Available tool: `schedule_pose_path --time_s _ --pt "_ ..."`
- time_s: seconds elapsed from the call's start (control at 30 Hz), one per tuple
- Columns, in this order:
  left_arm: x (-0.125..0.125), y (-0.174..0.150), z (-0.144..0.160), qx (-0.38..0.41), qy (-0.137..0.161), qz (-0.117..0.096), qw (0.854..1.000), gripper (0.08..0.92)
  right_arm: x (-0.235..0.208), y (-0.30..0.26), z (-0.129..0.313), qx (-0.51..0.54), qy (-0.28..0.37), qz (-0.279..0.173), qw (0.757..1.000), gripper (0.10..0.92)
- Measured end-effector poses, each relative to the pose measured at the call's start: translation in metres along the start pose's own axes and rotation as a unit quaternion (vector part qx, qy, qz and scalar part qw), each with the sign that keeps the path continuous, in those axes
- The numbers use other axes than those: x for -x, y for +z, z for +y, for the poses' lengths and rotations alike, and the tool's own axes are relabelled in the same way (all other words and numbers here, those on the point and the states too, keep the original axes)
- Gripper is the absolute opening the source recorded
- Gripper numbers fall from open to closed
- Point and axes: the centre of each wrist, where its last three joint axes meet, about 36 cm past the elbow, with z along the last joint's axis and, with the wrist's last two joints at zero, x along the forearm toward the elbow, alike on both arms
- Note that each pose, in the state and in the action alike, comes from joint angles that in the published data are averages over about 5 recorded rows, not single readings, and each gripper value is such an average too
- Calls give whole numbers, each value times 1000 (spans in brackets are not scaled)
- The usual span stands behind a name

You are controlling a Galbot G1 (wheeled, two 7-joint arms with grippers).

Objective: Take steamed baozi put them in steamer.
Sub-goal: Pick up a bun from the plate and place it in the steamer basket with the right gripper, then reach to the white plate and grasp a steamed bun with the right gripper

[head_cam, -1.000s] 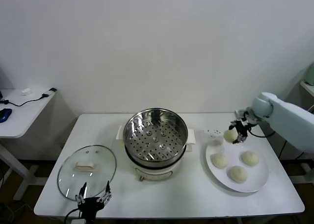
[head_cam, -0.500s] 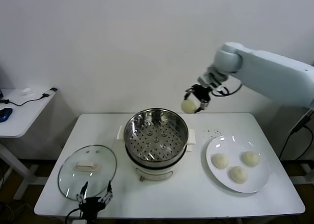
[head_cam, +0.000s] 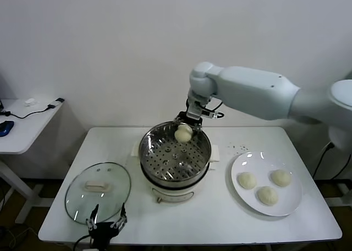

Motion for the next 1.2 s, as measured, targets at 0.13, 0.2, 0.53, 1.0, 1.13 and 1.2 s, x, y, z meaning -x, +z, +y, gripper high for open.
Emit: schedule_pose_path --time_s 0.13,0.2,0.53,1.0,1.13,1.2 --pt "0 0 1 1 -2 -1 1000 823 19 4 -6 -9 -3 -1 1000 689" --pt "0 0 2 1 -2 -1 1000 823 28 7 -7 -10 -4 -1 1000 688" --pt "0 -6 4 -2 -4 -6 1000 823 54 17 -7 -6 -1 -6 1000 721" --pt "-3 -10 4 -3 -3 -8 1000 823 20 22 -6 1 20 -19 1000 823" --pt "-4 -10 3 -2 -2 -8 1000 823 -14 27 8 25 24 -21 999 823" --pt "-5 -10 3 -2 -2 -8 1000 823 -32 30 22 50 29 -22 998 823"
